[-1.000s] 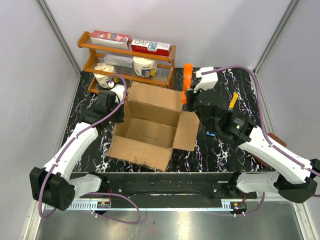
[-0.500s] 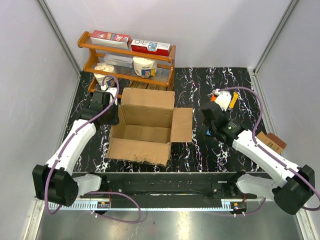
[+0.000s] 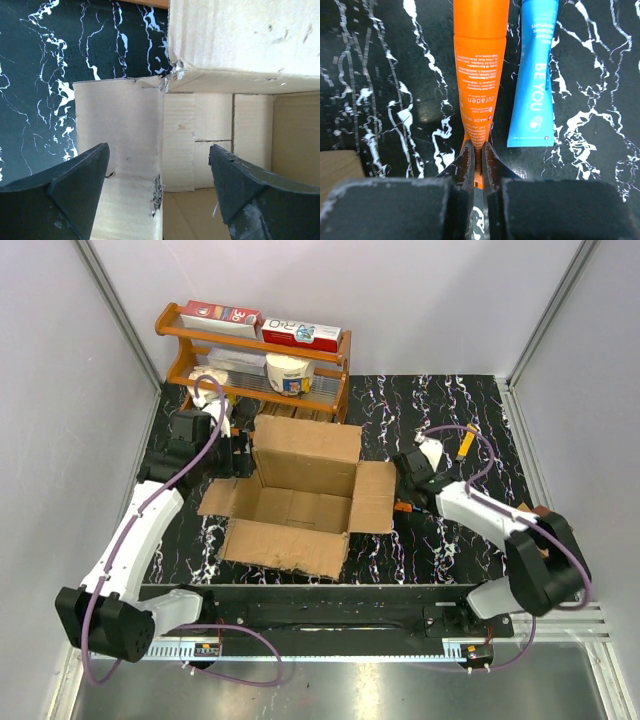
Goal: Unpack the express box
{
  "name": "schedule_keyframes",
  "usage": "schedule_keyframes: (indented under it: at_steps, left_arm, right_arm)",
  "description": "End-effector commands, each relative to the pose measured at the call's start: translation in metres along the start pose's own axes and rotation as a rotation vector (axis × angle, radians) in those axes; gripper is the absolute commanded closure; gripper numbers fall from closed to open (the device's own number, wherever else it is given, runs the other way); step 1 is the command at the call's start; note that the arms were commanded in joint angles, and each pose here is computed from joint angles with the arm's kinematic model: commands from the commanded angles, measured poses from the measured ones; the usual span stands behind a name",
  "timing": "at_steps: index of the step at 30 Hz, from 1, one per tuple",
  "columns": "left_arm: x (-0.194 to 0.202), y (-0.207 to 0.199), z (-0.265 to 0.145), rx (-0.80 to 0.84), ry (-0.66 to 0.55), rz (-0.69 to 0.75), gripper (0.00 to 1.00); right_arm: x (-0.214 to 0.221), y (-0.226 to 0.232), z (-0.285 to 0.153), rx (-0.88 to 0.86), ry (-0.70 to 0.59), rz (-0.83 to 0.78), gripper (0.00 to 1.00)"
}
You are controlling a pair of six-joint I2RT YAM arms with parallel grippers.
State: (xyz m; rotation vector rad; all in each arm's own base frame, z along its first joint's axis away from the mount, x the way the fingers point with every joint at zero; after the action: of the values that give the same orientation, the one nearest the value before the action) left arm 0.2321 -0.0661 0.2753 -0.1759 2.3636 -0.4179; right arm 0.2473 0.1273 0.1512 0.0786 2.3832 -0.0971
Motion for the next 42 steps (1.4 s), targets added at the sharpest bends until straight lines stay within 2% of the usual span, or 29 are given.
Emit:
schedule_keyframes:
  at_steps: [1, 3, 7, 11, 16, 17, 20, 27, 31, 32, 36, 40, 42]
  left_arm:
    - [-0.02, -0.009, -0.026, 0.032, -0.136, -0.004, 0.1]
    - [-0.022, -0.009, -0.033, 0.024, -0.166, -0.003, 0.08]
    - [-0.027, -0.01, -0.047, 0.011, -0.227, -0.005, 0.05]
    - [-0.032, -0.013, -0.059, 0.026, -0.274, -0.004, 0.04]
    - [-0.041, -0.019, -0.07, 0.056, -0.319, 0.002, 0.03]
    - [-0.042, -0.02, -0.071, 0.068, -0.326, 0.009, 0.03]
    - [-0.041, -0.026, -0.076, 0.157, -0.354, 0.03, 0.03]
    - [-0.038, -0.032, -0.089, 0.224, -0.412, -0.06, 0.01]
    - [-0.03, -0.024, -0.094, 0.161, -0.425, -0.108, 0.01]
    - [-0.028, -0.022, -0.095, 0.148, -0.436, -0.119, 0.01]
    - [-0.016, -0.017, -0.102, 0.142, -0.465, -0.148, 0.01]
    - [-0.005, 0.002, -0.118, -0.043, -0.548, -0.268, 0.01]
    - [0.0, 0.006, -0.121, -0.07, -0.564, -0.292, 0.01]
  right_arm:
    - [-0.022, 0.011, 0.02, -0.011, -0.036, 0.041, 0.95]
    - [-0.022, 0.011, 0.029, 0.006, -0.016, 0.041, 0.94]
    - [-0.023, 0.014, 0.036, -0.011, 0.007, 0.018, 0.85]
    - [-0.029, 0.014, 0.032, -0.021, -0.003, 0.014, 0.53]
    - [-0.043, 0.007, 0.015, 0.054, -0.021, 0.044, 0.45]
    - [-0.041, 0.003, 0.01, 0.074, 0.005, 0.038, 0.44]
    - [-0.05, -0.006, -0.011, 0.102, -0.026, 0.071, 0.4]
    - [-0.075, -0.039, -0.081, 0.171, -0.191, 0.159, 0.31]
    - [-0.089, -0.06, -0.123, 0.225, -0.271, 0.197, 0.04]
    - [-0.089, -0.064, -0.132, 0.221, -0.274, 0.194, 0.0]
    - [-0.094, -0.084, -0.181, 0.159, -0.387, 0.228, 0.0]
    - [-0.092, -0.11, -0.22, 0.21, -0.491, 0.242, 0.0]
    - [-0.092, -0.123, -0.241, 0.225, -0.55, 0.274, 0.0]
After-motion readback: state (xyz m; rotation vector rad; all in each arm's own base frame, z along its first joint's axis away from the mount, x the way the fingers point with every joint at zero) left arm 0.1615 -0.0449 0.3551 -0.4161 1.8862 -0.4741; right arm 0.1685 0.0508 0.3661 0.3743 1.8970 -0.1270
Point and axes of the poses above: each gripper's point midway between its finger pads, its own z axis out along the fingers, its own y axis along the line the jaws close on, x = y × z, the point moved 10 cm from there along -z, back along the fingers, and after that the axes turned 13 degrees about -z, right-handed, at the moved point
